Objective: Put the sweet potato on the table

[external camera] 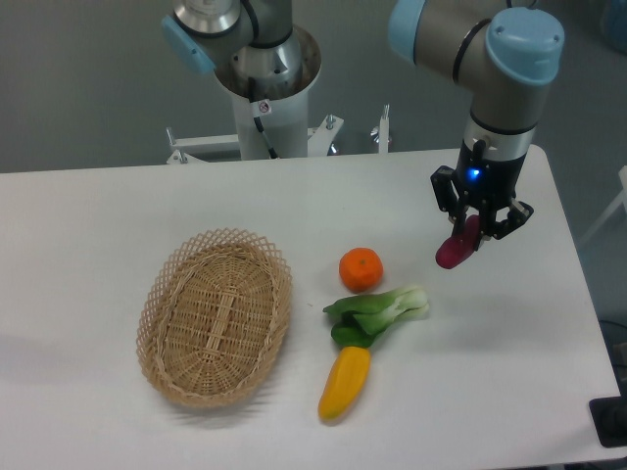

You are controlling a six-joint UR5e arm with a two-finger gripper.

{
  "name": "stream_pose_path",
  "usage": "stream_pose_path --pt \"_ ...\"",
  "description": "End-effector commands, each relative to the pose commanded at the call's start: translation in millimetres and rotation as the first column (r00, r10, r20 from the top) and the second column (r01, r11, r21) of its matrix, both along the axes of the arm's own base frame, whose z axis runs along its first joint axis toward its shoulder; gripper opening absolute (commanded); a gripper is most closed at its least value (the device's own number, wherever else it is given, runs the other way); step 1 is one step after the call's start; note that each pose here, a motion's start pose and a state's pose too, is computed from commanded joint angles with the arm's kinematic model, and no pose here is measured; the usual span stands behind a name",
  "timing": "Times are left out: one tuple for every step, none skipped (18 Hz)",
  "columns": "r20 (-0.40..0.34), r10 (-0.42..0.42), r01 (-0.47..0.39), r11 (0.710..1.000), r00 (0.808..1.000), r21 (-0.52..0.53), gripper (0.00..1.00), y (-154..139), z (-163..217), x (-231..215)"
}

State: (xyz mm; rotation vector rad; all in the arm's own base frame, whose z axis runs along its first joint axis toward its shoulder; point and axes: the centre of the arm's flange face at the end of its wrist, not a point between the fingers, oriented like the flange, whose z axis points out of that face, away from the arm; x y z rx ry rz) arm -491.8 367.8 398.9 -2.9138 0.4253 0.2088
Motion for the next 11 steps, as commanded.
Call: stream_pose_path --pt "0.0 0.0 0.0 1.0 1.0 0.0 0.32 -0.1 -1.2 0.3" --pt "-0.001 0.0 0.0 1.0 1.0 0.001 0.33 -0.3 -0.3 0.6" --pt "0.001 0.0 0.0 1.0 1.0 -0.002 0.33 -0.2 -0.2 0.1" --pt "-0.001 0.0 0.0 1.0 1.0 0.001 0.32 0.0 2.1 0.1" --pt "0.001 0.002 -0.002 1.0 1.0 -0.001 0.33 -1.0 0.6 0.0" --pt "-0.001 0.002 -0.002 1.0 1.0 -0.001 0.33 -1.1 0.7 -0.2" --pt "0.004 0.0 0.0 1.0 1.0 -0.002 0.33 -0.3 -1.7 0.6" --pt "0.003 0.002 -0.002 1.0 1.0 -0.002 0.33 -0.3 -1.5 0.4" --pt "0.003 0.0 0.0 1.0 1.0 -0.002 0.32 0.4 -1.5 1.0" --pt "0.001 0.0 0.0 1.0 1.0 -0.002 0.33 1.4 -2.1 1.0" --pt "0.004 0.0 0.0 1.0 1.0 -0.003 0.33 1.4 -3.8 0.9"
